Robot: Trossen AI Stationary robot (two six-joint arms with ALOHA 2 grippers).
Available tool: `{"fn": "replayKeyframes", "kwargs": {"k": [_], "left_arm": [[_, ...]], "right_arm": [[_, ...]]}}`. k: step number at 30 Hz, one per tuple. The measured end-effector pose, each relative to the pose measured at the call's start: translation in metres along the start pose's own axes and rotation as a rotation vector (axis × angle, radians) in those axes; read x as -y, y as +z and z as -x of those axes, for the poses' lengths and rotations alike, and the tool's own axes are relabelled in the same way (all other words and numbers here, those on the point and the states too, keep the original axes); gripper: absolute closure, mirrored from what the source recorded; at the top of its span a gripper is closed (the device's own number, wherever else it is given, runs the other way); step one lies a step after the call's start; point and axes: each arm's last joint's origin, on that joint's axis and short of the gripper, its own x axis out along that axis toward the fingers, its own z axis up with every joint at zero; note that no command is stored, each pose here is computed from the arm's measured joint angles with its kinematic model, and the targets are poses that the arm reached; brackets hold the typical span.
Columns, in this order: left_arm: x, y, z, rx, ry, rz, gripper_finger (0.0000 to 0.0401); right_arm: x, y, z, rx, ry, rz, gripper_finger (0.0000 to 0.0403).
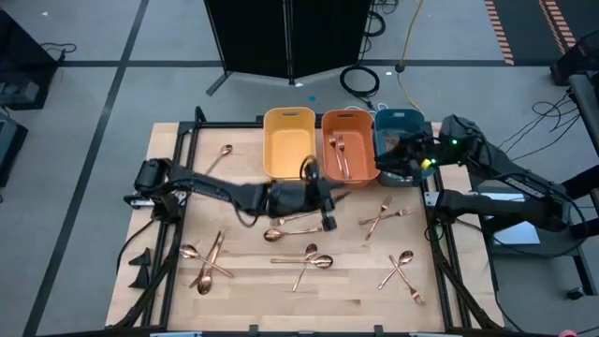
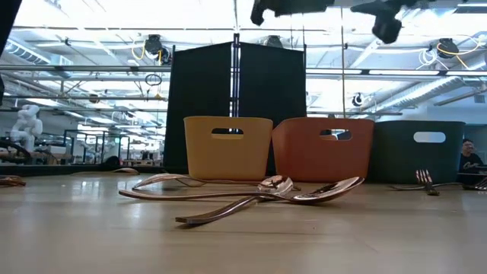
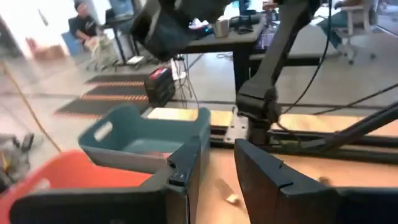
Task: Sort silverware
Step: Put the copper fork into the orange bin
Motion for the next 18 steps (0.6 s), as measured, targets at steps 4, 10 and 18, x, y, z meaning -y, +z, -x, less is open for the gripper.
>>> {"fn": "replayKeyframes", "kwargs": {"k": [4,10,18], "left_arm": [[0.034,-0.001,0.003,0.005,0.023,0.102,0.0305],[0.078,-0.018,-0.02,-0.016,-0.019,0.181,0.0305],[0.097,-0.045,-0.064,-0.073,0.035,0.333,0.0305]], "right_arm": [[-0.006,-0.006,0.011,-0.008,0.017,-0.021,0.0234],[-0.012,-0.015,0.024,-0.037,0.026,-0.031,0.0234],[-0.014,-0.021,0.033,-0.053,0.018,-0.061,0.0234]]}}
